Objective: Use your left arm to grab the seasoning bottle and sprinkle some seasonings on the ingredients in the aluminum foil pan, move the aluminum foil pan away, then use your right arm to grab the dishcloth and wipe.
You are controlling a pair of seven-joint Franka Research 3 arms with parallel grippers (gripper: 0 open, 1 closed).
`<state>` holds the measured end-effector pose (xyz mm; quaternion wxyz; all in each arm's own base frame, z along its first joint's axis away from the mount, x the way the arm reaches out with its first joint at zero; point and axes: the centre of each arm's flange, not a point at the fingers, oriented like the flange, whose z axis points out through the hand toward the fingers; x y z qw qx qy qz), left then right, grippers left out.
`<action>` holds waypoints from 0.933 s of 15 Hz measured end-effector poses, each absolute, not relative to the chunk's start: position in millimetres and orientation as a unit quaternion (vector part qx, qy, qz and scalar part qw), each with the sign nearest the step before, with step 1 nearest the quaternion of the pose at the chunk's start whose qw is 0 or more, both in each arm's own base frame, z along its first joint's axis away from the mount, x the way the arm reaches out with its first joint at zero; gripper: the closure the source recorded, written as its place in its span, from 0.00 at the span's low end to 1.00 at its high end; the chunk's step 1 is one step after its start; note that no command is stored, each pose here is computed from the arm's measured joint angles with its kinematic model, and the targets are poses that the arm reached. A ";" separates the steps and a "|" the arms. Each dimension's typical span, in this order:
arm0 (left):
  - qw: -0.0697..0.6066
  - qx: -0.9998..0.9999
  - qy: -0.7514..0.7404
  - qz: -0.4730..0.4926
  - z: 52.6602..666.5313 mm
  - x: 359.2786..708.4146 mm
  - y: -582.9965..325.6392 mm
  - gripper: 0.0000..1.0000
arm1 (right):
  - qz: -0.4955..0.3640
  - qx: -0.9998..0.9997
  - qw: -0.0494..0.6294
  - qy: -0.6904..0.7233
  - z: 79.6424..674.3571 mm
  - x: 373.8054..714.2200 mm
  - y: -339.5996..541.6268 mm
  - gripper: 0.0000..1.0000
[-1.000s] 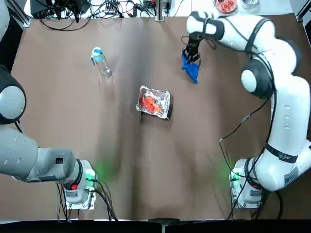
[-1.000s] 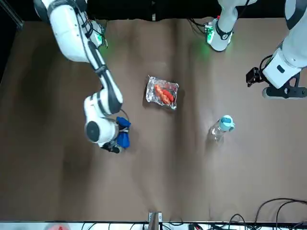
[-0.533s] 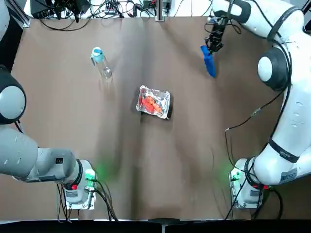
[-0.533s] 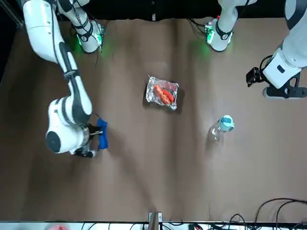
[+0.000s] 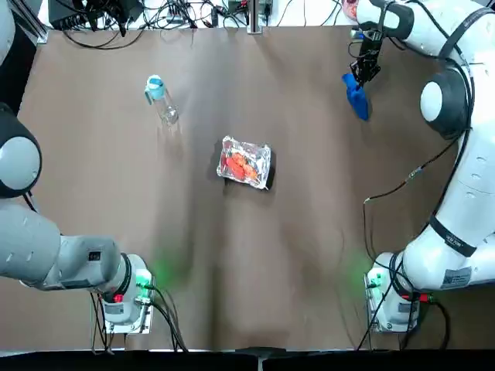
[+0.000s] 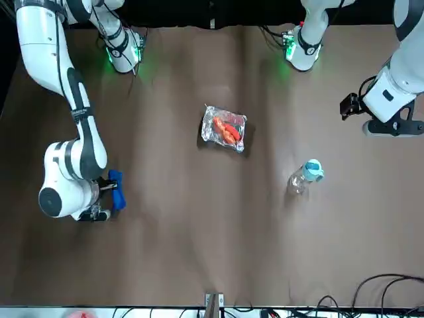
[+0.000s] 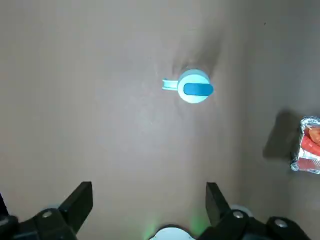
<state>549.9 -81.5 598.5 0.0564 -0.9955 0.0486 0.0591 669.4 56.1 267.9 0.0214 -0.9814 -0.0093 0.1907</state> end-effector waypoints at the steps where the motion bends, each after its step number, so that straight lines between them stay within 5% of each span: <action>1: 0.056 -0.995 0.049 0.059 598.5 549.9 -81.5 0.00 | 0.190 -0.981 0.023 -0.011 267.9 669.6 52.6 0.94; 11: 0.056 -0.996 0.048 0.059 598.5 550.1 -80.0 0.00 | 0.190 -0.981 0.024 -0.015 267.8 670.6 38.5 0.94; 14: 0.056 -0.996 0.045 0.059 598.5 550.5 -77.5 0.00 | 0.181 -0.983 -0.020 -0.011 273.7 675.4 2.3 0.94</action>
